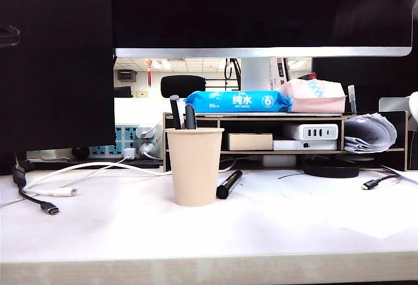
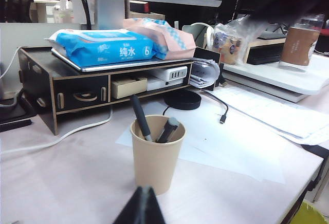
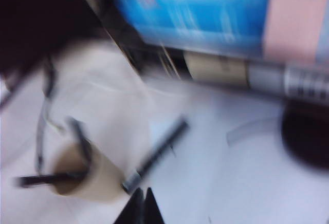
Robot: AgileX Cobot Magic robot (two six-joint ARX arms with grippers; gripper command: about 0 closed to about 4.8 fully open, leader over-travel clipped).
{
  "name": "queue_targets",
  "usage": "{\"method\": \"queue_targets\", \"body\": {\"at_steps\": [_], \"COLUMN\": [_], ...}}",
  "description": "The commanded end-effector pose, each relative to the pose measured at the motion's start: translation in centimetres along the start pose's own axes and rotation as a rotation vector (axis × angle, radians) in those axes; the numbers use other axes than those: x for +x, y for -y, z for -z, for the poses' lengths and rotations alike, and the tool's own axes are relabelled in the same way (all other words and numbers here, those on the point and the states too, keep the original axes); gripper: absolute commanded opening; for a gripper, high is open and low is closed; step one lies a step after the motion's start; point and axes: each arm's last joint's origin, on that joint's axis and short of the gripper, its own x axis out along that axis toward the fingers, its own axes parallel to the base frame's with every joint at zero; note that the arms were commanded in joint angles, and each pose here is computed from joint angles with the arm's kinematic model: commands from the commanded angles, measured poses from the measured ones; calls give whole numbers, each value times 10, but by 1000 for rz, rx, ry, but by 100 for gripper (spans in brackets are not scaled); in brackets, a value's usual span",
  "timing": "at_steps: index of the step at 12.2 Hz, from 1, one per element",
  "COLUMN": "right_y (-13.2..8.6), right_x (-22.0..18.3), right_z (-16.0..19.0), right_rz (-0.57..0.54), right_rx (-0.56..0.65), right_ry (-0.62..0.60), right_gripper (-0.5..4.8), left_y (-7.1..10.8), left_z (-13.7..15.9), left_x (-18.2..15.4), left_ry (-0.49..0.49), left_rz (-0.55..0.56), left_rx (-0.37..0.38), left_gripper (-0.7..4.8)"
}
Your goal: Pick up the marker from the paper cup and put it on the table.
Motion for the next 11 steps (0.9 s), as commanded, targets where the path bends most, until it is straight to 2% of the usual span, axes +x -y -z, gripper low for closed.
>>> {"method": "queue_targets", "body": {"at_steps": [1,3,4,7,11], "right_y": [-40,-57,-58,-61,-52], "right_x": [-58,-88,-91,-98,-92], "right_z": [24,80,90,118,136], "right_rz": [12,78,85,94,182], "right_rx": [-194,-251,-269,-325,-246], "right_ry": [281,402,435,545,608], "right_gripper": [-5,-5,-5,-5,-5], "left_y": [0,-3,-6,-23,-38], "left_z": [-2,-2,-2,-4,-6], "left_x": [0,-1,-2,-7,-15], "left_ry": [14,15,17,31,46], "left_rz": [1,-17,-40,-213,-391], "left_rx": [4,7,11,25,39], "left_gripper": [-5,-5,-5,-5,-5]}}
